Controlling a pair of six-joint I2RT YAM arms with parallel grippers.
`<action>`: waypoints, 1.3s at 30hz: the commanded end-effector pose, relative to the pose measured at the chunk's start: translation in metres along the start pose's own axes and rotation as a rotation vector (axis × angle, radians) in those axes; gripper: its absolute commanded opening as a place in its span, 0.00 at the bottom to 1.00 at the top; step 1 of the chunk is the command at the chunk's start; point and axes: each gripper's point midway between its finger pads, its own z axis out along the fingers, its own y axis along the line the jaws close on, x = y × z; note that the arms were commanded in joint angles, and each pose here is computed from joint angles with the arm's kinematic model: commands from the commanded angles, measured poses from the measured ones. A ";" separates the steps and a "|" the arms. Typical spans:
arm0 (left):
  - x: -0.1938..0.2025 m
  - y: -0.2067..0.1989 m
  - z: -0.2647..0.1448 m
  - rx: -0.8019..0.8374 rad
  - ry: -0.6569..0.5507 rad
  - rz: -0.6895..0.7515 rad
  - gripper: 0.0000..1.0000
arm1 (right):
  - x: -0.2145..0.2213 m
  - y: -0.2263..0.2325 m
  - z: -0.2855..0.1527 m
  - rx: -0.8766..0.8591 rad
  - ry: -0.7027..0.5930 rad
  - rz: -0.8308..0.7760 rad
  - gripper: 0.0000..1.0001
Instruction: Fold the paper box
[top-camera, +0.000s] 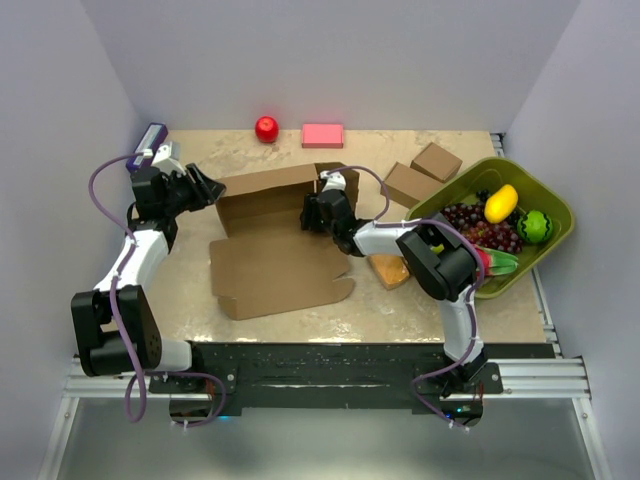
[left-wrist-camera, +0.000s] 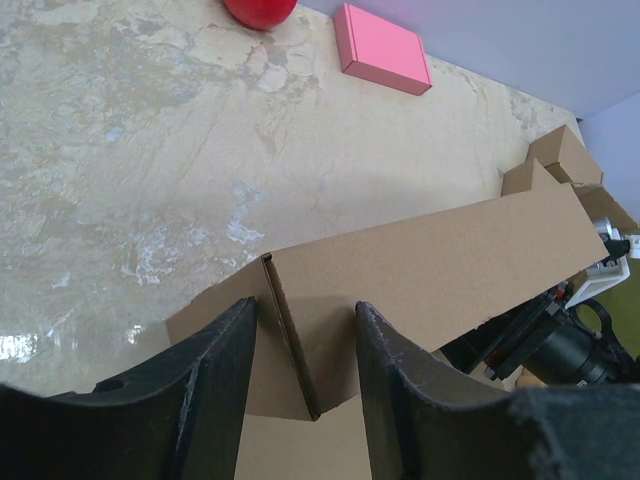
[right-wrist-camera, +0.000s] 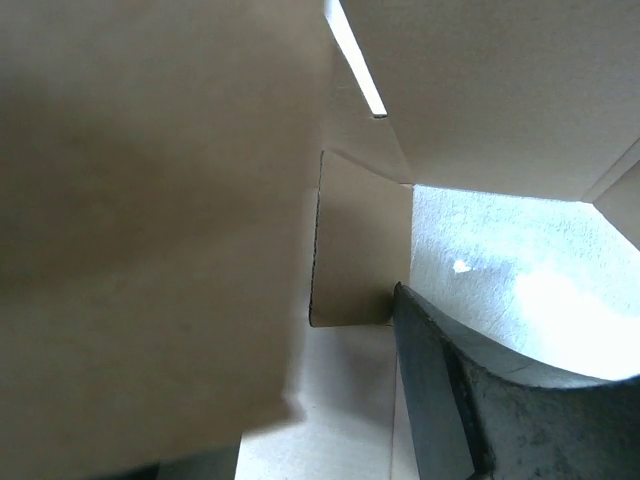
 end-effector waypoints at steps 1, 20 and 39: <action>-0.007 -0.007 0.003 0.034 -0.011 0.014 0.49 | -0.012 0.018 -0.007 -0.031 -0.061 -0.033 0.57; -0.005 -0.007 0.004 0.037 -0.004 0.014 0.49 | -0.039 0.032 -0.016 -0.026 -0.144 -0.063 0.55; -0.004 -0.008 0.005 0.039 -0.002 0.012 0.49 | -0.047 0.038 -0.022 -0.031 -0.176 -0.072 0.54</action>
